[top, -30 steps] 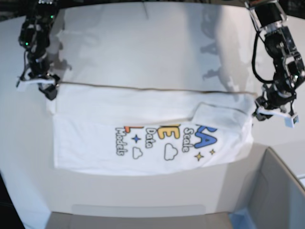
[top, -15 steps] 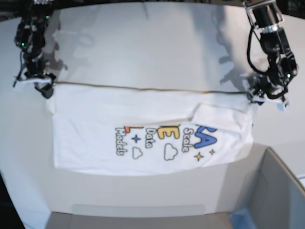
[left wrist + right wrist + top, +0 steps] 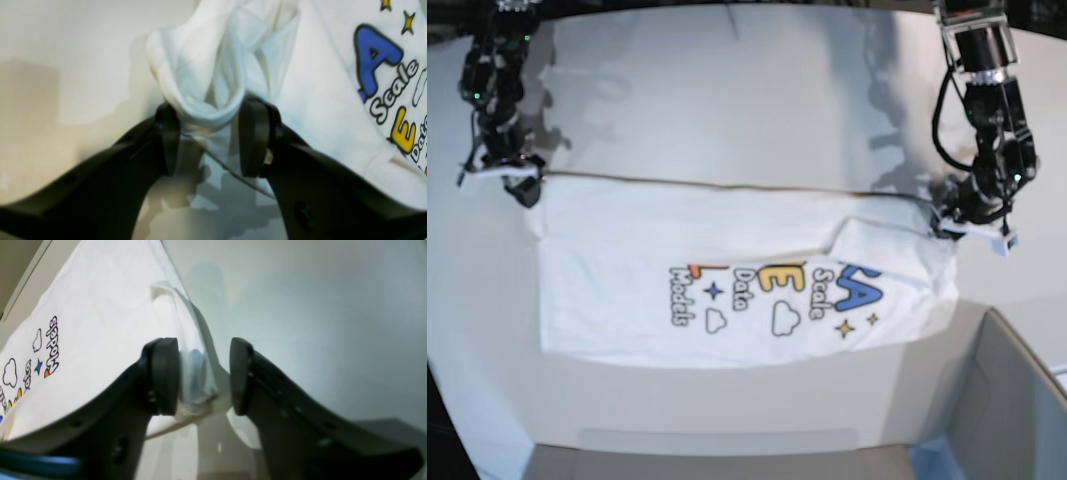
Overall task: Layout the t-shirt on the table in an organized manner, then fold the t-shirt properly
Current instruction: 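Release the shirt with the left gripper and regrasp its edge, then pull the shirt edge with both grippers to straighten it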
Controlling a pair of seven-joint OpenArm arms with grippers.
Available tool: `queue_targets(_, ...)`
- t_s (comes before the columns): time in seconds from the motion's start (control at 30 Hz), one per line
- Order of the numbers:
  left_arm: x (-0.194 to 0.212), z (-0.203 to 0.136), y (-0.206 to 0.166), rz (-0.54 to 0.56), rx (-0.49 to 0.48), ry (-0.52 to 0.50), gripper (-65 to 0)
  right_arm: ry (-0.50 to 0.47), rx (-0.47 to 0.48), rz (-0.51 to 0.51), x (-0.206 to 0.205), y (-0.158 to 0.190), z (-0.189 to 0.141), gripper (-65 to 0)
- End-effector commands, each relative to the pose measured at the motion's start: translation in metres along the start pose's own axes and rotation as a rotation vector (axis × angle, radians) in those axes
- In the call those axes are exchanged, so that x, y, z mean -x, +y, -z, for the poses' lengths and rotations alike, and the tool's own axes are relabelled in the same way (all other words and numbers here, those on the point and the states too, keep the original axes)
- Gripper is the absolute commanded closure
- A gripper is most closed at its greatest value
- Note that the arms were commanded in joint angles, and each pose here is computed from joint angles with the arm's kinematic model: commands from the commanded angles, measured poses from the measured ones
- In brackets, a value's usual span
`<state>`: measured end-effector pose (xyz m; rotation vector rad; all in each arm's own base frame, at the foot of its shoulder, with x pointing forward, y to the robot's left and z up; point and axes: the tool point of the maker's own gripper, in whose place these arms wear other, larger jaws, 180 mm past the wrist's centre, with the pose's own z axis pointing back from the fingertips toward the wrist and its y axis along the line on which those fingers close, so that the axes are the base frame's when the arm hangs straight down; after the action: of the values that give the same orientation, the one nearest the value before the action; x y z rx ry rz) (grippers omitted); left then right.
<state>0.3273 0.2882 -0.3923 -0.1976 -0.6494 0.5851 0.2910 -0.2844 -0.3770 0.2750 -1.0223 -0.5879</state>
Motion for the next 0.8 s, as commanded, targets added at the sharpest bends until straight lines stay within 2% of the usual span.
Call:
queue_targets(0.0, -0.009, -0.002, 0.007, 0.002, -0.016, -0.017, -24.2, -0.040, -0.027, -0.029, -0.014, 0.008, 0.000, -14.9)
queue_targets(0.1, -0.010, 0.004, 0.012, -0.028, -0.026, -0.005, -12.9, -0.034, -0.006, -0.075, -0.011, 0.007, 0.002, -1.6)
queue_targets(0.2, -0.003, 0.010, 0.019, -0.047, -0.041, 0.023, -3.1, -0.044, 0.008, -0.107, -0.016, 0.006, 0.004, 0.0)
queue_targets(0.37, 0.005, 0.009, 0.023, -0.052, -0.045, 0.043, -0.2, -0.031, 0.028, -0.115, -0.009, -0.001, -0.001, 0.0)
queue_targets(0.63, 0.021, -0.028, 0.039, 0.001, -0.066, -0.007, 0.0, -0.006, 0.074, -0.121, 0.009, -0.020, -0.032, 0.0)
queue_targets(0.77, 0.038, -0.043, 0.045, 0.031, -0.081, 0.030, 0.0, 0.021, 0.078, -0.143, 0.020, -0.021, -0.050, 0.0)
